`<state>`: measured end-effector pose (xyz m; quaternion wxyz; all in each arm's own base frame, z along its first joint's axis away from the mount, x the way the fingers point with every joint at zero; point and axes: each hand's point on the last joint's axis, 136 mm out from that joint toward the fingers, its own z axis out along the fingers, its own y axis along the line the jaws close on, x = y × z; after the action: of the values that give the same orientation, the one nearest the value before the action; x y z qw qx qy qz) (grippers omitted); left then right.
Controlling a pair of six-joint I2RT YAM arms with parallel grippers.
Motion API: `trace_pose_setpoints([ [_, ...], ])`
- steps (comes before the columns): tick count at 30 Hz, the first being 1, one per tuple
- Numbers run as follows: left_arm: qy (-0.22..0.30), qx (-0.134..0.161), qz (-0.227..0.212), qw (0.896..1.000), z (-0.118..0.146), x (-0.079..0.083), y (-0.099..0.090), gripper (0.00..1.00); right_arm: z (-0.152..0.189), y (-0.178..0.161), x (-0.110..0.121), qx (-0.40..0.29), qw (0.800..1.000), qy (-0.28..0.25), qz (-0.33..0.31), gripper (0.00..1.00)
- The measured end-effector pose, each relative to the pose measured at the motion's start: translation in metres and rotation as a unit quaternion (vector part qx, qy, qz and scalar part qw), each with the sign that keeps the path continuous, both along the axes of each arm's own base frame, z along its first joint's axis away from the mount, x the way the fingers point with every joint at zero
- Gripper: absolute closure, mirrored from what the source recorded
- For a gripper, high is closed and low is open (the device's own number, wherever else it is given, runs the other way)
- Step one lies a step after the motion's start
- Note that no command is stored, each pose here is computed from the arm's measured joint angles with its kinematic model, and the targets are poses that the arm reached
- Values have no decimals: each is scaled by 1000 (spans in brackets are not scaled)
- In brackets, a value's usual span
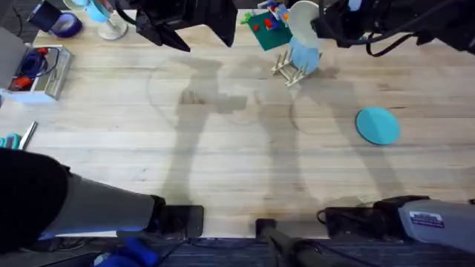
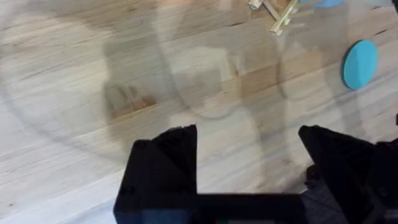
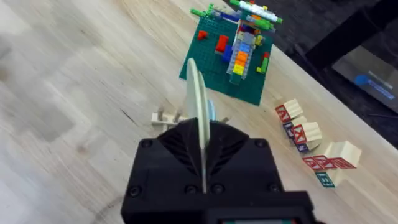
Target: Pick up the plates from the table one by one and place each into a slot on the dish rack.
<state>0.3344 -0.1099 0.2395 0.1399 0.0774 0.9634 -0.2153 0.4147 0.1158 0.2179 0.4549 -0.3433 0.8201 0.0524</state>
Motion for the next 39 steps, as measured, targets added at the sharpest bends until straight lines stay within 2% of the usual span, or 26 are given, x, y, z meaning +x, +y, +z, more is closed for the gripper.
trace_pose_setpoints([
  [9, 0, 0, 0, 1000, 0, 0, 0, 7, -4, -8, 3, 8, 999, 15, -42, 968],
  [15, 0, 0, 0, 1000, 0, 0, 0, 7, -31, -12, 7, 5, 997, 54, -62, 968],
  [19, 0, 0, 0, 1000, 0, 0, 0, 7, -42, -13, 8, 2, 996, 69, -65, 968],
  [39, 0, 0, 0, 1000, 0, 0, 0, 7, -44, -6, 5, 16, 995, 79, -51, 968],
])
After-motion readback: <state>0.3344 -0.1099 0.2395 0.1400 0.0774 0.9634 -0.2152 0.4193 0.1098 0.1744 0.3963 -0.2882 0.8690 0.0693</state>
